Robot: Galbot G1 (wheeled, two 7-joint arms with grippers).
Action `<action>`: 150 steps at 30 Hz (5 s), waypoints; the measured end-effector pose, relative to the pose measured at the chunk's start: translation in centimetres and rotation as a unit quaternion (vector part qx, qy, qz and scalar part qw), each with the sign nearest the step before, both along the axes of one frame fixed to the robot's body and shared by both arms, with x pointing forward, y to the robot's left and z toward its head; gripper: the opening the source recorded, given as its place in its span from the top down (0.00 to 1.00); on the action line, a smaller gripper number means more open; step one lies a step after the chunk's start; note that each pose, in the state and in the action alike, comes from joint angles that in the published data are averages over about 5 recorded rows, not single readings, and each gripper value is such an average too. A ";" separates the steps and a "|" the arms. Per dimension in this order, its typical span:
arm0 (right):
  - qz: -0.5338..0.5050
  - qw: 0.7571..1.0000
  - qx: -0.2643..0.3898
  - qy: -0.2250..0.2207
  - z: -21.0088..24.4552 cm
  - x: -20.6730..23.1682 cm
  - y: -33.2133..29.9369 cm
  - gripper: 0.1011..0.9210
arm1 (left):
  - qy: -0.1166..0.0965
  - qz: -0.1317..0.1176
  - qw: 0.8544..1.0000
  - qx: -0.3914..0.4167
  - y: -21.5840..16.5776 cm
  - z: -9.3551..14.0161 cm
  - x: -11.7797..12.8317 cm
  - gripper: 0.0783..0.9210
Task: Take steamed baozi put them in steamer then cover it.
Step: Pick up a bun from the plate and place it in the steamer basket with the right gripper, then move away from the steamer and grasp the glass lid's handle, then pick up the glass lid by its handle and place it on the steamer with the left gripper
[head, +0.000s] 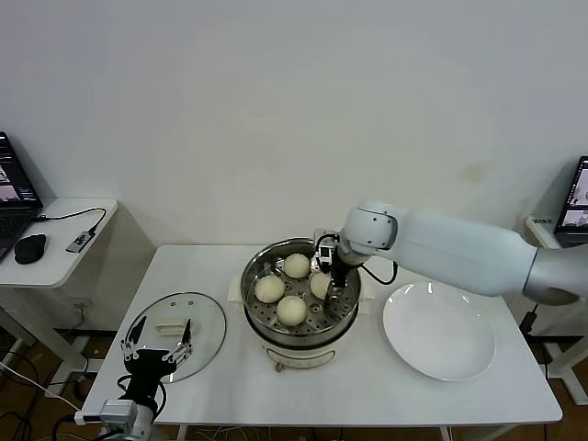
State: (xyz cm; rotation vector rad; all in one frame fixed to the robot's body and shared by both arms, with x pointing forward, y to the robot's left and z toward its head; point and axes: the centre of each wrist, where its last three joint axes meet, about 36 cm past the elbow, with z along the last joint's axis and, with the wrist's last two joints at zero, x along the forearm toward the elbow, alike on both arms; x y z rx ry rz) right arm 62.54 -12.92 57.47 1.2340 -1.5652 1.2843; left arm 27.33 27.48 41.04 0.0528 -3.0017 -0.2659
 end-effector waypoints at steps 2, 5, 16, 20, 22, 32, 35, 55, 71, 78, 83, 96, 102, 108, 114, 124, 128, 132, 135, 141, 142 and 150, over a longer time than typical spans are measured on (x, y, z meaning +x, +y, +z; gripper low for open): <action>-0.001 1.000 0.001 -0.003 0.2 0.1 -0.1 0.18 | 0.000 0.000 1.000 0.000 0.0 0.0 0.0 0.12; -0.003 1.000 0.003 -0.007 0.6 0.1 -0.3 0.13 | 0.000 0.000 1.000 0.000 0.0 0.0 0.0 0.12; -0.011 0.997 0.059 -0.044 3.9 -1.7 -3.9 0.12 | -0.002 -0.003 1.000 -0.001 -0.1 0.0 0.1 0.12; -0.027 0.991 0.110 -0.073 4.1 -3.4 -6.7 0.12 | -0.002 -0.004 1.000 0.000 -0.2 0.0 0.1 0.12; -0.037 0.985 0.141 -0.092 3.6 -4.4 -8.3 0.12 | -0.001 -0.005 1.000 0.001 -0.2 0.0 0.1 0.12; -0.087 0.928 0.301 -0.201 -1.9 -10.1 -14.7 0.12 | 0.000 -0.005 1.000 -0.002 -0.7 -0.3 -0.1 0.12; -0.100 0.902 0.346 -0.236 -3.8 -11.5 -15.9 0.12 | 0.001 -0.005 1.000 -0.003 -0.8 -0.5 -0.2 0.12; -0.302 0.702 0.494 -0.415 -16.2 -23.7 -21.9 0.12 | -0.014 0.002 0.995 0.096 -0.2 -3.0 0.0 0.12; -0.488 0.617 0.399 -0.470 -19.7 -32.0 -27.7 0.12 | -0.036 -0.088 0.850 0.519 5.6 -8.5 2.0 0.12; -0.528 0.599 0.372 -0.473 -21.1 -34.0 -28.4 0.12 | -0.018 -0.133 0.771 0.623 8.3 -10.6 4.4 0.12; -0.544 0.593 0.360 -0.472 -22.0 -35.0 -28.2 0.12 | -0.008 -0.142 0.743 0.654 9.9 -11.5 6.3 0.12; -0.564 0.594 0.335 -0.466 -24.3 -36.7 -27.4 0.12 | 0.002 -0.144 0.713 0.686 11.3 -12.5 10.5 0.12; -0.565 0.599 0.329 -0.463 -25.1 -37.1 -27.0 0.12 | 0.004 -0.142 0.711 0.688 11.7 -12.9 12.0 0.12; -0.562 0.604 0.324 -0.463 -25.5 -37.0 -27.0 0.12 | 0.005 -0.139 0.714 0.687 11.9 -13.4 13.0 0.12; -0.558 0.611 0.320 -0.461 -25.9 -37.1 -26.6 0.12 | 0.007 -0.142 0.719 0.680 12.0 -14.0 13.4 0.26; -0.551 0.617 0.318 -0.462 -26.0 -36.8 -26.2 0.12 | 0.005 -0.150 0.730 0.666 12.0 -14.9 13.7 0.60; -0.548 0.619 0.319 -0.463 -25.9 -36.7 -26.1 0.12 | 0.001 -0.150 0.738 0.658 12.0 -15.4 13.5 0.74; -0.545 0.622 0.320 -0.463 -26.0 -36.6 -25.9 0.12 | -0.006 -0.144 0.745 0.652 12.2 -15.4 13.3 0.87; -0.540 0.626 0.319 -0.463 -26.0 -36.7 -25.7 0.12 | -0.012 -0.137 0.748 0.650 12.4 -15.0 13.1 0.92; -0.528 0.636 0.320 -0.462 -25.9 -36.8 -25.5 0.12 | -0.023 -0.117 0.751 0.650 12.6 -12.9 12.4 0.93; -0.527 0.638 0.321 -0.461 -25.8 -36.8 -25.5 0.12 | -0.025 -0.113 0.751 0.650 12.7 -12.5 12.2 0.93; -0.512 0.647 0.325 -0.462 -25.3 -36.9 -25.1 0.12 | -0.025 -0.079 0.752 0.654 12.6 -6.8 10.1 0.93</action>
